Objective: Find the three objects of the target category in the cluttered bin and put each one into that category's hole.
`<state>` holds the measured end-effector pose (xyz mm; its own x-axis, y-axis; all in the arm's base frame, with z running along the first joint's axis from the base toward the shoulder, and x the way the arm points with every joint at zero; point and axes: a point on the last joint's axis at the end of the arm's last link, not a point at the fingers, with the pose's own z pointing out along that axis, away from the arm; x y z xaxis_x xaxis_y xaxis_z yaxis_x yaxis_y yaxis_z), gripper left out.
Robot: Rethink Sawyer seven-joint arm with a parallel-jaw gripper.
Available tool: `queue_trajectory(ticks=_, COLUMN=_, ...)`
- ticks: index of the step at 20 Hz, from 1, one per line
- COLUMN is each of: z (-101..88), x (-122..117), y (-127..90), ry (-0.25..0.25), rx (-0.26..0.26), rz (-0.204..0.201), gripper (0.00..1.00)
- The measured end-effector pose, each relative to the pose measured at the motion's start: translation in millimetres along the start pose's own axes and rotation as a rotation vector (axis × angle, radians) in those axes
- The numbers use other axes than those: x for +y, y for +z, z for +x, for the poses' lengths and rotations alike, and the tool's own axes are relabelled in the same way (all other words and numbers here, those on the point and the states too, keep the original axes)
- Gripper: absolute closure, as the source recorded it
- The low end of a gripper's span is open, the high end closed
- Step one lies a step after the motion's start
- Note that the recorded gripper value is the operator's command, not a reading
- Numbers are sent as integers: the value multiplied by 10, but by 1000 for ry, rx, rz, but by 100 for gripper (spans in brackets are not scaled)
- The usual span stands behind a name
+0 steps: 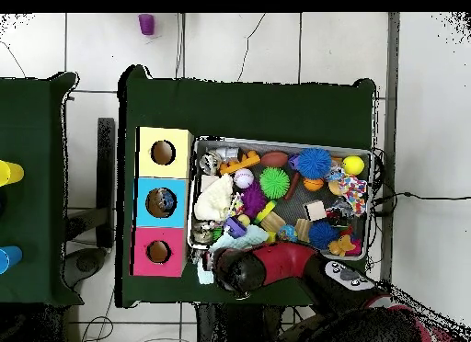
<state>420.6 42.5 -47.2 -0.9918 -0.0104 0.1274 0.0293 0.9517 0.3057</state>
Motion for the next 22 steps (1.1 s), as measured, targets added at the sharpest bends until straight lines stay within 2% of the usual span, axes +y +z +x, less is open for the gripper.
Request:
queue_trajectory(ticks=8, z=-6, x=-99, y=-38, ry=27, rx=0, rz=-2, gripper=0)
queue_trajectory(ticks=13, z=-32, x=-235, y=-105, ry=73, rx=3, rz=-4, gripper=0)
queue_trajectory(ticks=22, z=-84, x=-359, y=-182, ry=94, rx=-4, rz=7, gripper=0)
